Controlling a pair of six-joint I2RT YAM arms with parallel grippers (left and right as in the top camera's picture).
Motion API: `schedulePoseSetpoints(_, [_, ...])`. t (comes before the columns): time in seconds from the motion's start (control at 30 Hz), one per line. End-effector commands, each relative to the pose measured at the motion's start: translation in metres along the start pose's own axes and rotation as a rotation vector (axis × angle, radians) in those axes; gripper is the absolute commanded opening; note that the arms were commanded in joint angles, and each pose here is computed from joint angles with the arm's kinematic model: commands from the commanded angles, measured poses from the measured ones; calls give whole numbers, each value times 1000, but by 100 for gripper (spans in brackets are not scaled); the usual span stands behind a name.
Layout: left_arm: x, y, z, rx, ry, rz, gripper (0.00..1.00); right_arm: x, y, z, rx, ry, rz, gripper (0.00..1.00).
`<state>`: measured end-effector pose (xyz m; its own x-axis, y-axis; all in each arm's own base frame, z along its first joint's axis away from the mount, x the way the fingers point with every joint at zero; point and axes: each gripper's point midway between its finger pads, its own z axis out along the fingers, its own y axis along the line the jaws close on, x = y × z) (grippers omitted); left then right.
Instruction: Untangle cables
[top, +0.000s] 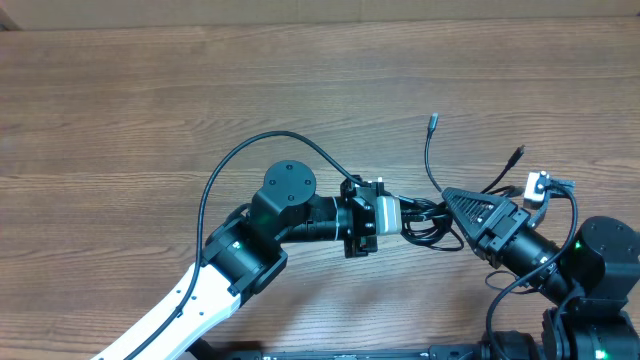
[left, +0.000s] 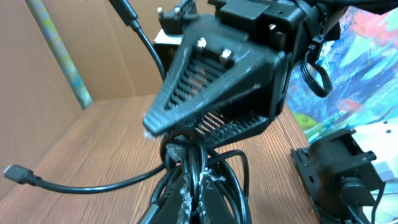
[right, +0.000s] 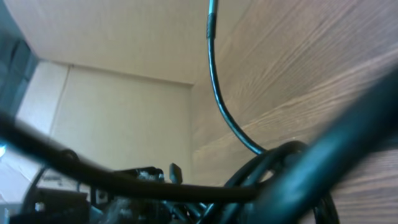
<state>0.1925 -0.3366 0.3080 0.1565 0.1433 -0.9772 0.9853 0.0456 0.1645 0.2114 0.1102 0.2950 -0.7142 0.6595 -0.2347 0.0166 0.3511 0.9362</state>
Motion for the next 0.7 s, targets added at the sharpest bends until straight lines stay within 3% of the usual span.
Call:
schedulePoseSetpoints(0.0, [-17, -4, 0, 26, -41, 57, 4, -3, 9, -3, -13, -19, -20, 27])
schedulePoseSetpoints(0.2, [-13, 13, -1, -77, -14, 21, 4, -2, 5, -3, 2, -21, -9, 4])
schedulePoseSetpoints(0.67, [21, 93, -31, -607, 72, -344, 4, -3, 4, -3, 10, -24, -63, 4])
